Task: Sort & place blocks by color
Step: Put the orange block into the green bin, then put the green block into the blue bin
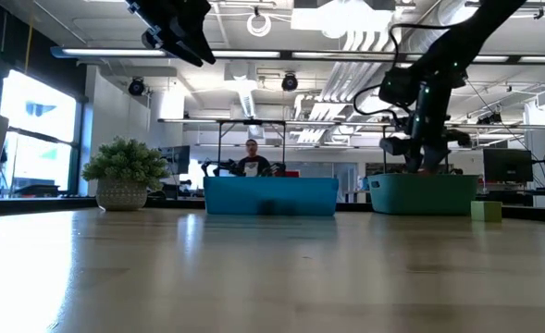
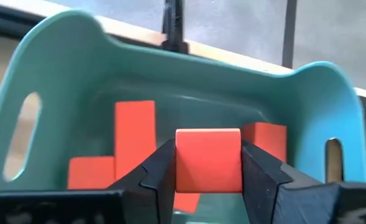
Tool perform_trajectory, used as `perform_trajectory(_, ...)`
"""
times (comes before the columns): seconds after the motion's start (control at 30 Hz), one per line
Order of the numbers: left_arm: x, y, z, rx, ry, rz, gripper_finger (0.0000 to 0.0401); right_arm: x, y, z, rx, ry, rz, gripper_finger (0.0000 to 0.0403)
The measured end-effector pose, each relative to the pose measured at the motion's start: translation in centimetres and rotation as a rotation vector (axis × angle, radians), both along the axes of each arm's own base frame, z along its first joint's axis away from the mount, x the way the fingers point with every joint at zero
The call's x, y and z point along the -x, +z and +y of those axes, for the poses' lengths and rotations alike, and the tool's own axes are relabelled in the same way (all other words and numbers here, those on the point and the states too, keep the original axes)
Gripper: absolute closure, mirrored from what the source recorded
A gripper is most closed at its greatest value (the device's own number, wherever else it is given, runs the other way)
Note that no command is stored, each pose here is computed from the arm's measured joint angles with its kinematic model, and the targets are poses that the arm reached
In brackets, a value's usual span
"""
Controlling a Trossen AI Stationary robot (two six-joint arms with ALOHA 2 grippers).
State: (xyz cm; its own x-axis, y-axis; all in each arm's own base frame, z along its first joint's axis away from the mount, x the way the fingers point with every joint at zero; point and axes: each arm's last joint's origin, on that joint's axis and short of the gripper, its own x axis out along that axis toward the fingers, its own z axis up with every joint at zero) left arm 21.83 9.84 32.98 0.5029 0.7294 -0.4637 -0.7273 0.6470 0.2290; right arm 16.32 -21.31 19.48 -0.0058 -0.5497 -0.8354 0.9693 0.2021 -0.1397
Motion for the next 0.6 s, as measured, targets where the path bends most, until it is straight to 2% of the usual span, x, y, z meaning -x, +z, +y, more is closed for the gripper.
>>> perform_trajectory(0.13,0.03,0.0,0.07,0.0,0.003,0.0,0.0174,0.54,0.03,-0.47,0.006,-0.029,-0.003,0.0266)
perform_trajectory(0.4,0.31,-0.02,0.64,0.001,0.03,0.002,0.0174,0.61,0.01,-0.52,0.0,-0.029,-0.011,0.0201)
perform_trajectory(0.6,0.42,-0.03,0.84,-0.01,0.029,0.02,0.0174,0.32,0.55,-0.38,-0.072,-0.044,-0.119,0.0193)
